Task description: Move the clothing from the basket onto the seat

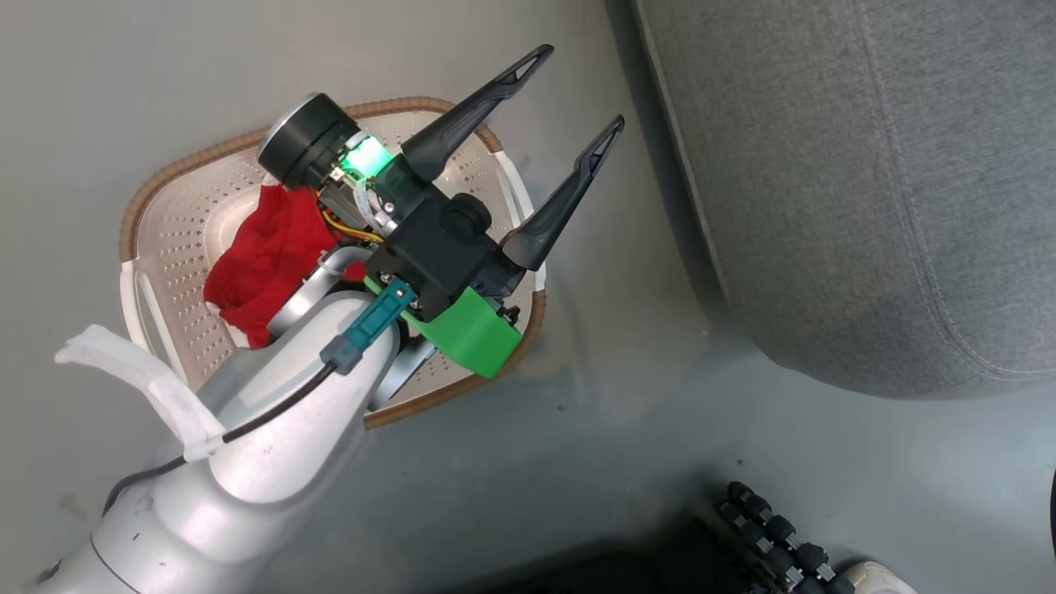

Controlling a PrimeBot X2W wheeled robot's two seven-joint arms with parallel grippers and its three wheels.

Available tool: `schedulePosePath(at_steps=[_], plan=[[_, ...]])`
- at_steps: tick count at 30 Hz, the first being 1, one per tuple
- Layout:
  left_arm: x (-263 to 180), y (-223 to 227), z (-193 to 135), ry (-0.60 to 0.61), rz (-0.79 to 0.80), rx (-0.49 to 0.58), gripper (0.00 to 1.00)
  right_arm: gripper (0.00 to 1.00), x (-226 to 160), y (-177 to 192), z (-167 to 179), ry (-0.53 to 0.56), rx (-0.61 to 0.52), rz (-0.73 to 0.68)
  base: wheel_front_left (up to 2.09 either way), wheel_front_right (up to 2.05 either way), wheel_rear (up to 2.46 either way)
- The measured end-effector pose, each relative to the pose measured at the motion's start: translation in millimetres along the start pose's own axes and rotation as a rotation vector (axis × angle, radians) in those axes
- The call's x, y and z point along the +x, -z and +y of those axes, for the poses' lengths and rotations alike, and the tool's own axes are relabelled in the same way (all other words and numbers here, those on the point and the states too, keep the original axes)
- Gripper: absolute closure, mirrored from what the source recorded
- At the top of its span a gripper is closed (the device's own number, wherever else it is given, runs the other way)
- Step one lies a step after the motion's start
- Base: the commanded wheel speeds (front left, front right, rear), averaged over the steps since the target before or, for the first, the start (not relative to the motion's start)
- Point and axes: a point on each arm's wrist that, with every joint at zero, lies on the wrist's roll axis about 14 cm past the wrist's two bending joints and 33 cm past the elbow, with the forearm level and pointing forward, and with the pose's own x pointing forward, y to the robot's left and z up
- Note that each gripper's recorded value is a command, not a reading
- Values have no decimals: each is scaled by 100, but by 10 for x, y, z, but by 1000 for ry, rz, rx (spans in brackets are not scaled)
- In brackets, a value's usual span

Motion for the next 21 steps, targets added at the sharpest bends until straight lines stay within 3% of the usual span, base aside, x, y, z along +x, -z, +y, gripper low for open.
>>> schedulePosePath(at_steps=[7,15,16,18,21], plan=[[-54,124,75,-17,22,-7,0,100,-329,813,75,7,4,228,0,0,0],[-64,109,94,-25,23,-2,0,100,-705,1259,31,34,17,387,0,0,0],[-66,107,98,-26,23,-1,0,72,-713,1258,30,36,19,388,0,0,0],[-67,89,100,-27,23,3,0,0,-718,1222,31,35,21,382,0,0,0],[-61,31,100,-32,19,11,0,0,-763,1157,28,34,28,375,0,0,0]])
